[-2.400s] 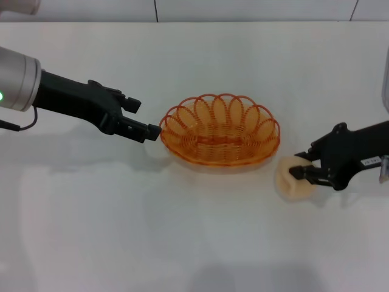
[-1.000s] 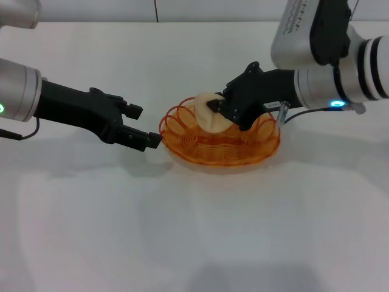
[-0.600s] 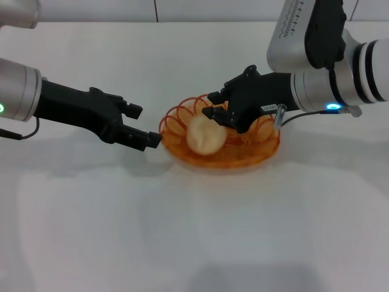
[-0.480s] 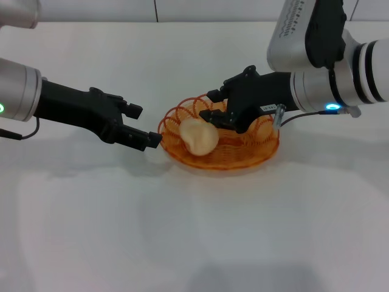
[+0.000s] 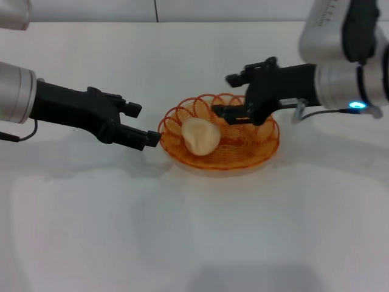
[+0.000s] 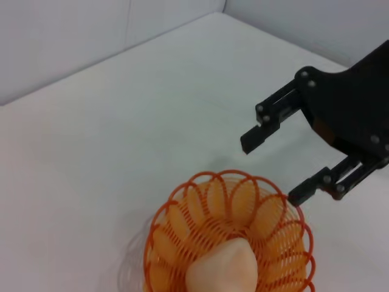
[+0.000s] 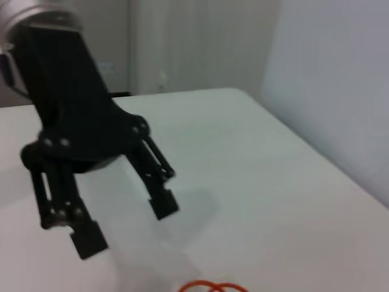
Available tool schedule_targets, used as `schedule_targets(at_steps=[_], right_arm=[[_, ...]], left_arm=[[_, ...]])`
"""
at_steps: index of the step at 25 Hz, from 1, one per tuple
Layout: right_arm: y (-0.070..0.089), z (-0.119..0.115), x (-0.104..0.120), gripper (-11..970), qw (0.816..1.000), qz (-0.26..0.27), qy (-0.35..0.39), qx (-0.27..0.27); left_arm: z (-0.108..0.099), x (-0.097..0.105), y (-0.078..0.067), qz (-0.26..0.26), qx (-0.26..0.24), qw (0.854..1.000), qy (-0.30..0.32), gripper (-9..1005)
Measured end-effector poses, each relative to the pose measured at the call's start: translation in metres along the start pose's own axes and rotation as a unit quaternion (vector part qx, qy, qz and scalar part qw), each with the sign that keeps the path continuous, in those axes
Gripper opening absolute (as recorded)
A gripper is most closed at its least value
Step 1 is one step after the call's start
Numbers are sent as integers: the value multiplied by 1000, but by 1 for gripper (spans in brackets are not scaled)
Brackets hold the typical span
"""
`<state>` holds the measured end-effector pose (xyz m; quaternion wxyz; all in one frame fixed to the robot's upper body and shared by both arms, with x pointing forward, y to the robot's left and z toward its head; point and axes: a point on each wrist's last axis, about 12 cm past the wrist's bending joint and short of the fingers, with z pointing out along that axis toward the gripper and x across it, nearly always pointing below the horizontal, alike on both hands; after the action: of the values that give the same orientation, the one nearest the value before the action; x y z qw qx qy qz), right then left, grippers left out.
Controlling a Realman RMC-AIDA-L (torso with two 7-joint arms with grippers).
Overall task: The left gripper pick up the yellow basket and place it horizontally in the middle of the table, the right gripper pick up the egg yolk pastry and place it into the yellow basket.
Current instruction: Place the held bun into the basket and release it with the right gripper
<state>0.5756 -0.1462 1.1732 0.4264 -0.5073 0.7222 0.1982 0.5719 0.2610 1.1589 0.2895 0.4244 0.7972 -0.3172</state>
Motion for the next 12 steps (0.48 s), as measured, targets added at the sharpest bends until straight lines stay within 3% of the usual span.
schedule_targets(at_steps=[7, 12], right_arm=[[9, -31, 24, 690, 999, 26, -26, 20], [17, -54, 37, 812, 997, 36, -69, -14]], left_arm=[[-9, 12, 3, -6, -13, 1000, -17, 866], [-13, 23, 0, -1, -12, 999, -39, 865]])
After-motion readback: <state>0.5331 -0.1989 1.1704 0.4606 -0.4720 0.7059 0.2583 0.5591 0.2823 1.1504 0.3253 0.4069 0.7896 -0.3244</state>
